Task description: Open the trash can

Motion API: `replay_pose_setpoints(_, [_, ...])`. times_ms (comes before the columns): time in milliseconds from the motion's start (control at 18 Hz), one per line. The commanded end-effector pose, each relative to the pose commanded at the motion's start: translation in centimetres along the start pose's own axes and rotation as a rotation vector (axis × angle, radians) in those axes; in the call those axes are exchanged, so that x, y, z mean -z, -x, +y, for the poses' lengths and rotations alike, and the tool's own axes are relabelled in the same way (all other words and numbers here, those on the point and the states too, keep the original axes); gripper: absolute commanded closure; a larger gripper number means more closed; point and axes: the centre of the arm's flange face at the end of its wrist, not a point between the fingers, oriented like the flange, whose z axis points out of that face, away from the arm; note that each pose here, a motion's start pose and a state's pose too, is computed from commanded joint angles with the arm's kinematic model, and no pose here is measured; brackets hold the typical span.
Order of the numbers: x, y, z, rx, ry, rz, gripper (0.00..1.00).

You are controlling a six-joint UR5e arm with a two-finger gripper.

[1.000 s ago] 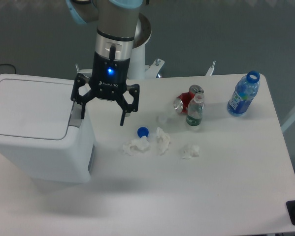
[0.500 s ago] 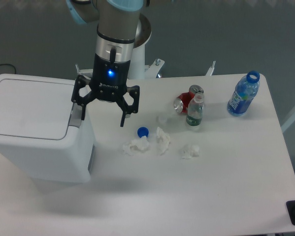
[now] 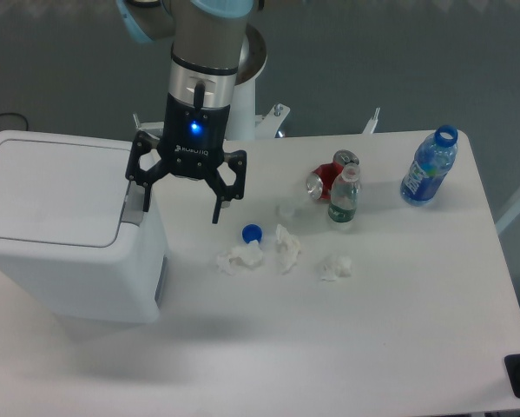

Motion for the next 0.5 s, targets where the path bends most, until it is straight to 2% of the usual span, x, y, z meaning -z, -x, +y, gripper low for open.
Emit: replay_pose_setpoints(500, [-0.28,-0.30,0.44,0.000,0.009,0.005,0.00])
